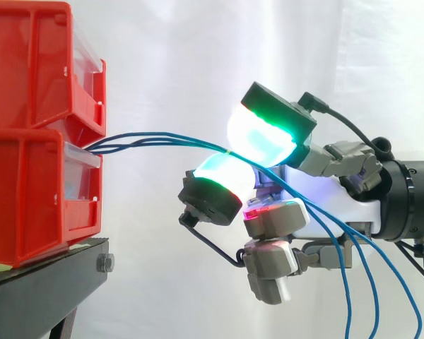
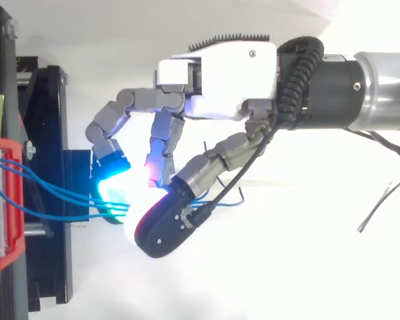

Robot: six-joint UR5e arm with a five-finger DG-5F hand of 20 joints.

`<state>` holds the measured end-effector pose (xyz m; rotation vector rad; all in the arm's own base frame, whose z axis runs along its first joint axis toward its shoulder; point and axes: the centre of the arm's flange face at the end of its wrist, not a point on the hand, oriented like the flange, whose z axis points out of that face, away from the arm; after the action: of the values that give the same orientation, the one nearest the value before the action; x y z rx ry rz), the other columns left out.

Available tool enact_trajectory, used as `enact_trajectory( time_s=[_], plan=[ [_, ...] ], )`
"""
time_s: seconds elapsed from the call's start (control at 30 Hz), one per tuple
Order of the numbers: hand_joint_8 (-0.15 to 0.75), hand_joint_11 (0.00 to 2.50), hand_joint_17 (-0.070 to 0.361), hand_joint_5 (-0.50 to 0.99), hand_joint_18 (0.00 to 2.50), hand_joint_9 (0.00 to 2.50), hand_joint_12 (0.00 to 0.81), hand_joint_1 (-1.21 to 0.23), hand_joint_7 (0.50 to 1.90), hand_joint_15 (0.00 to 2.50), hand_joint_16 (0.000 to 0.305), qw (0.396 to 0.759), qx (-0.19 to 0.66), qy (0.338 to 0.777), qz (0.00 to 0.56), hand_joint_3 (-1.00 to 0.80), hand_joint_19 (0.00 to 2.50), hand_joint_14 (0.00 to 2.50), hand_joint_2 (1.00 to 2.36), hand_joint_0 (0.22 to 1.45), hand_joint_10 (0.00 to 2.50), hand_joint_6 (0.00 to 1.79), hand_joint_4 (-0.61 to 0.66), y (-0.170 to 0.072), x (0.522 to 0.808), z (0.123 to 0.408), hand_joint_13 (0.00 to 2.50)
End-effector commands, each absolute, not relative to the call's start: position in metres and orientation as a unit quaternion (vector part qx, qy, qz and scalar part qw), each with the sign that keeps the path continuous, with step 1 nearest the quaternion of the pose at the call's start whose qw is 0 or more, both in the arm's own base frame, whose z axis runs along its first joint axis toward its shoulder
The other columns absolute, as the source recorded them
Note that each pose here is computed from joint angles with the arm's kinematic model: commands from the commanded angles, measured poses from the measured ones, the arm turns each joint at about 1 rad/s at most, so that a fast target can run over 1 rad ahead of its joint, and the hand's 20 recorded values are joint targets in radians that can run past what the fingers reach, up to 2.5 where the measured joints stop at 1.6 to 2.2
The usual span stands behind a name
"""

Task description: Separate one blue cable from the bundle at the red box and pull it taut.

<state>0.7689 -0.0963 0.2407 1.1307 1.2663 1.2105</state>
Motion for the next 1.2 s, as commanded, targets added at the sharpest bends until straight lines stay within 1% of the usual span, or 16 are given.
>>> enact_trajectory(
  time_s=[0.0,0.13,0.17,0.2,0.23,0.27,0.3,0.33,0.37,0.5,0.63,0.73,0.9,0.97,1.13,1.17],
  plan=[
    [0.304,1.03,0.090,-0.10,1.02,1.35,0.347,-1.06,1.21,0.81,0.040,0.503,0.470,0.526,0.500,-0.50,0.74,0.03,1.00,0.70,0.03,0.93,-0.06,-0.0963,0.7682,0.2401,1.26],
    [0.311,1.05,0.090,-0.10,1.03,1.37,0.349,-1.01,1.26,0.82,0.040,0.502,0.470,0.527,0.499,-0.50,0.76,0.03,1.00,0.67,0.03,0.93,-0.03,-0.0963,0.7679,0.2398,1.28],
    [0.311,1.04,0.090,-0.09,1.03,1.38,0.347,-0.96,1.22,0.83,0.040,0.502,0.470,0.528,0.498,-0.50,0.77,0.03,1.00,0.64,0.03,0.93,-0.02,-0.0963,0.7679,0.2398,1.28],
    [0.309,1.05,0.092,-0.09,1.04,1.38,0.350,-0.90,1.13,0.83,0.041,0.502,0.470,0.528,0.498,-0.50,0.78,0.03,1.00,0.60,0.03,0.93,-0.01,-0.0963,0.7679,0.2398,1.28],
    [0.312,1.04,0.092,-0.09,1.04,1.38,0.353,-0.89,1.13,0.82,0.041,0.502,0.471,0.528,0.498,-0.50,0.78,0.03,1.00,0.59,0.03,0.92,0.00,-0.0965,0.7678,0.2396,1.28],
    [0.315,1.02,0.098,-0.09,1.05,1.38,0.367,-0.83,1.17,0.82,0.043,0.502,0.471,0.528,0.498,-0.50,0.78,0.03,1.00,0.55,0.03,0.91,0.02,-0.0965,0.7678,0.2396,1.29],
    [0.319,1.03,0.099,-0.10,1.06,1.38,0.369,-0.83,1.17,0.82,0.044,0.502,0.471,0.528,0.498,-0.50,0.78,0.03,1.00,0.54,0.03,0.90,0.03,-0.0965,0.7678,0.2396,1.29],
    [0.322,1.02,0.102,-0.10,1.06,1.38,0.373,-0.81,1.16,0.81,0.045,0.502,0.471,0.528,0.498,-0.50,0.77,0.03,1.00,0.53,0.03,0.90,0.05,-0.0954,0.7679,0.2396,1.29],
    [0.334,1.01,0.111,-0.11,1.08,1.38,0.392,-0.74,1.14,0.81,0.049,0.503,0.471,0.527,0.497,-0.50,0.77,0.03,1.00,0.49,0.03,0.89,0.06,-0.0956,0.7679,0.2396,1.30],
    [0.350,0.97,0.133,-0.13,1.12,1.37,0.425,-0.66,1.08,0.80,0.059,0.502,0.471,0.528,0.498,-0.50,0.78,0.03,1.00,0.44,0.03,0.86,0.10,-0.0934,0.7682,0.2396,1.31],
    [0.358,0.97,0.137,-0.13,1.13,1.36,0.429,-0.65,1.07,0.79,0.061,0.502,0.471,0.528,0.497,-0.50,0.77,0.03,1.00,0.43,0.03,0.86,0.10,-0.0924,0.7682,0.2395,1.32],
    [0.356,0.97,0.136,-0.13,1.12,1.36,0.423,-0.69,1.05,0.79,0.060,0.503,0.474,0.527,0.495,-0.50,0.78,0.03,1.00,0.44,0.03,0.85,0.10,-0.0920,0.7681,0.2392,1.32],
    [0.308,1.01,0.115,-0.15,1.04,1.32,0.373,-0.81,1.10,0.84,0.051,0.502,0.475,0.528,0.493,-0.50,0.84,0.03,1.00,0.57,0.03,0.83,0.08,-0.0911,0.7676,0.2381,1.27],
    [0.307,1.01,0.114,-0.15,1.03,1.32,0.370,-0.83,1.10,0.84,0.050,0.502,0.475,0.527,0.495,-0.50,0.84,0.03,1.00,0.59,0.03,0.84,0.07,-0.0911,0.7681,0.2390,1.26],
    [0.310,1.03,0.113,-0.15,1.02,1.30,0.370,-0.88,1.15,0.83,0.050,0.502,0.475,0.528,0.495,-0.36,0.83,0.03,1.01,0.65,0.03,0.84,0.05,-0.0910,0.7680,0.2388,1.25],
    [0.302,1.02,0.112,-0.16,1.02,1.28,0.368,-0.90,1.14,0.83,0.050,0.502,0.475,0.527,0.494,-0.34,0.83,0.03,1.01,0.66,0.03,0.85,0.03,-0.0911,0.7680,0.2388,1.25]
  ],
)
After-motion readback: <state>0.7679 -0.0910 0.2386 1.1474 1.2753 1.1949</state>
